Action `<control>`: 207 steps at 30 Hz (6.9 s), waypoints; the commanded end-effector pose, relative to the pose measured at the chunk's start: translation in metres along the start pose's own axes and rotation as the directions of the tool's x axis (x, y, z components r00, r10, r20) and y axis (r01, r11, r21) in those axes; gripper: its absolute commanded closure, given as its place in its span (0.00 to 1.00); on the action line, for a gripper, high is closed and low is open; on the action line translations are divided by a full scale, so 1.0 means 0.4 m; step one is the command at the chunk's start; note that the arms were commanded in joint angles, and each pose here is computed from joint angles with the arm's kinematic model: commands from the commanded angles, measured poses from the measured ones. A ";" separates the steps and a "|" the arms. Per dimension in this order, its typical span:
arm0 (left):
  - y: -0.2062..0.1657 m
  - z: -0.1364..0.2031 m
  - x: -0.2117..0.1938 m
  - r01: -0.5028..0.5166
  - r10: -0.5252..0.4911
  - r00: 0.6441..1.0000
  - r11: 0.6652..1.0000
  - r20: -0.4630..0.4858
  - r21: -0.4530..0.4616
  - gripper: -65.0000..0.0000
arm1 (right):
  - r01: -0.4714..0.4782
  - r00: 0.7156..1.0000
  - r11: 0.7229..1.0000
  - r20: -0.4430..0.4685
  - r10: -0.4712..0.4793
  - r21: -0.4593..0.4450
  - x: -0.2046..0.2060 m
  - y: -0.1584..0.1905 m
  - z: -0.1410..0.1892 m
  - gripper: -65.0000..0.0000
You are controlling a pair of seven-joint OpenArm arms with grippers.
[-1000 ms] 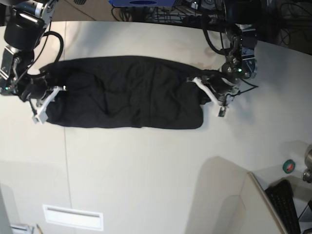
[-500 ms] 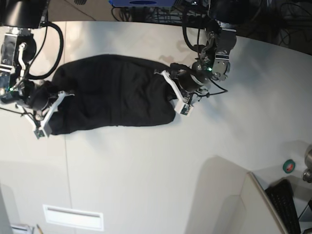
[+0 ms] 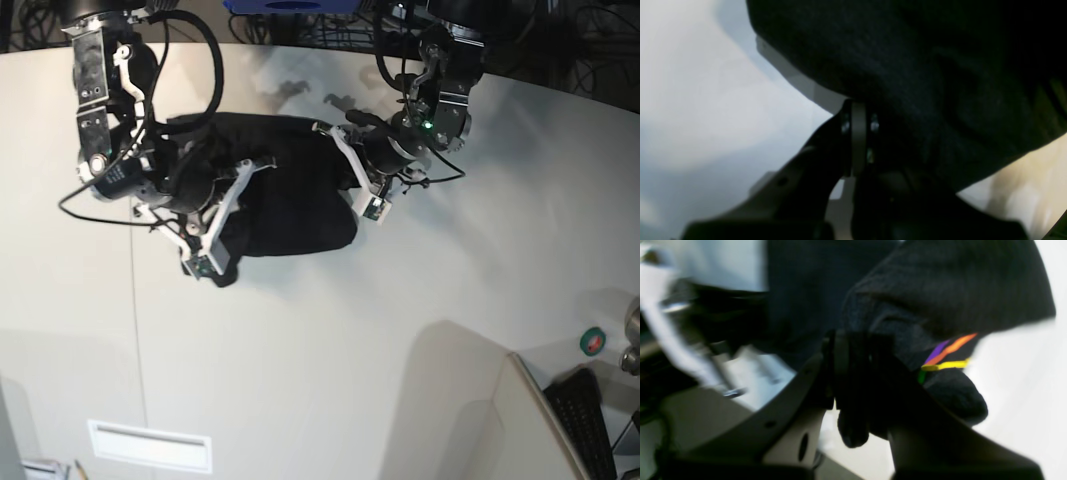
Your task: Layout the t-shirt on the table in an organized manner, then fold the t-shirt properly
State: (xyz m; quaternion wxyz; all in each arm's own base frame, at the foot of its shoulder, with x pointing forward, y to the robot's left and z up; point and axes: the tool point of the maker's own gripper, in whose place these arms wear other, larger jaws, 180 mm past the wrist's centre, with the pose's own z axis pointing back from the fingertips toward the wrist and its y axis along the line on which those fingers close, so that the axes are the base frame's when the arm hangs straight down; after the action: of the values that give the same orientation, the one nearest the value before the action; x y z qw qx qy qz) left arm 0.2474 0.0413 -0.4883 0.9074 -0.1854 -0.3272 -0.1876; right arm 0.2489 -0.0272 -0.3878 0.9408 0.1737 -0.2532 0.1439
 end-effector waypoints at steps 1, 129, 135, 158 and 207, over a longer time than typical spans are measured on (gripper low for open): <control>0.007 0.003 0.035 0.007 -0.007 0.999 1.000 0.042 0.001 1.00 | -0.003 0.999 1.000 0.049 0.002 0.006 0.038 0.017 0.007 1.00; 0.058 -0.071 0.090 0.602 -0.645 0.645 0.759 -0.409 -0.248 1.00 | 0.238 0.971 0.928 0.085 -0.223 -0.286 -0.106 -0.284 0.059 1.00; -0.049 -0.112 0.154 0.822 -0.849 0.411 0.503 -0.332 -0.267 1.00 | 0.295 0.956 0.896 0.096 -0.279 -0.333 -0.144 -0.334 0.087 1.00; -0.152 -0.150 0.206 0.915 -0.933 0.307 0.344 -0.187 -0.212 1.00 | 0.324 0.945 0.873 0.075 -0.319 -0.364 -0.204 -0.353 0.108 1.00; -0.210 0.078 -0.134 0.520 -0.558 0.801 0.828 -0.218 -0.208 1.00 | 0.121 0.979 0.987 -0.150 -0.136 -0.101 -0.348 -0.039 -0.069 1.00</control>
State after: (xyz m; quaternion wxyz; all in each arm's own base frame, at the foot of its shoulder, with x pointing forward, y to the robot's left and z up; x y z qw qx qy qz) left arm 0.1517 -0.0027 -0.4879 0.8399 -0.1199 -0.2195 -0.4817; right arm 0.1467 -0.0541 -0.4924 0.9736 0.1363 -0.1621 0.0850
